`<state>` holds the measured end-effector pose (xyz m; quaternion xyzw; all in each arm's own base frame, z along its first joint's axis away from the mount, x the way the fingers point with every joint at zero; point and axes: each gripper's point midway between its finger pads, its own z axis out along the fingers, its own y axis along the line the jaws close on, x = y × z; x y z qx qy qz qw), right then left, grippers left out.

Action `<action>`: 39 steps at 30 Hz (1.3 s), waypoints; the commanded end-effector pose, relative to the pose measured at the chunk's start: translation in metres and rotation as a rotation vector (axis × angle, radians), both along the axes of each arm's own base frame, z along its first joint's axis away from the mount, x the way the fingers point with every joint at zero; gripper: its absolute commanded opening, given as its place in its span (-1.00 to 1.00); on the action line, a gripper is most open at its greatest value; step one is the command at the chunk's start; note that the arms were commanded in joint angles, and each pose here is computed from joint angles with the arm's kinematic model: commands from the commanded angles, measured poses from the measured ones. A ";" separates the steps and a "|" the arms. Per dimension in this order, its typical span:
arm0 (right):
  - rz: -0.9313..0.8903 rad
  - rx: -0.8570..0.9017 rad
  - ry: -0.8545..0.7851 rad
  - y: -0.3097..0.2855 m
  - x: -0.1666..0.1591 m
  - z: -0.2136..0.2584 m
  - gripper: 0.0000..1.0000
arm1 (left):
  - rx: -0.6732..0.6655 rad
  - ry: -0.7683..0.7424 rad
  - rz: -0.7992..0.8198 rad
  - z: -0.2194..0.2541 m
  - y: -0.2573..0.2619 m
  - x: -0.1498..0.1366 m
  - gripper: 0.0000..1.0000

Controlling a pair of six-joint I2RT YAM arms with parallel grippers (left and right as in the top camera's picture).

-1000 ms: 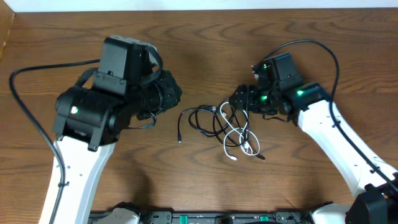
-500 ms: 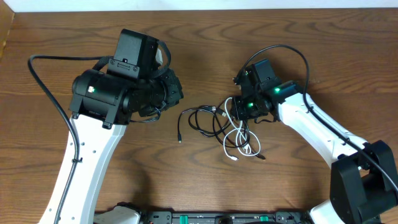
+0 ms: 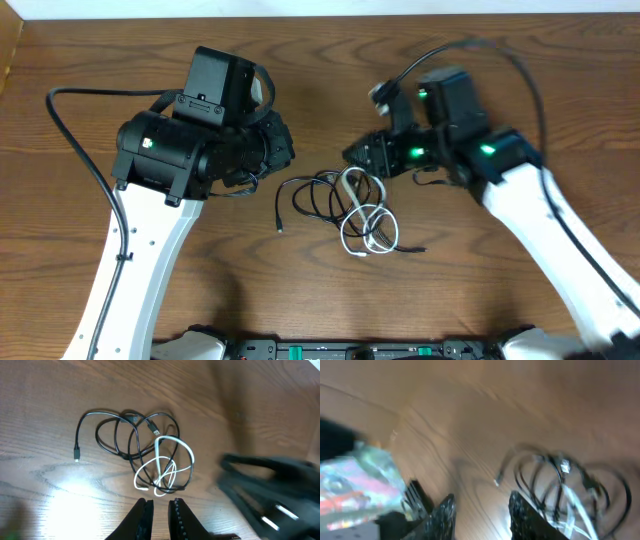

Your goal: Untangle cables

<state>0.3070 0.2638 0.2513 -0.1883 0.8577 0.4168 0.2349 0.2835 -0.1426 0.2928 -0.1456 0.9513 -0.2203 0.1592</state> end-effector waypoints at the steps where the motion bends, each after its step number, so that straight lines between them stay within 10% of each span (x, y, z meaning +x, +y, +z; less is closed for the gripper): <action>1: -0.067 0.008 -0.060 -0.009 0.003 0.024 -0.45 | 0.018 0.006 -0.003 -0.004 0.003 0.001 -0.66; 9: -0.394 -0.306 0.100 -0.068 0.015 -0.044 -0.06 | 0.024 0.018 -0.006 -0.006 0.004 -0.002 -0.48; 30: 0.006 -0.500 0.122 -0.054 0.013 -0.152 0.03 | 0.023 0.014 -0.005 -0.005 0.004 -0.001 -0.46; 34: 0.009 -0.506 0.137 -0.050 0.020 -0.169 -0.14 | 0.023 0.015 -0.005 -0.005 0.004 -0.001 -0.45; 39: -0.050 -0.488 0.178 -0.048 0.030 -0.182 -0.84 | 0.025 0.014 -0.004 -0.005 0.004 -0.001 -0.45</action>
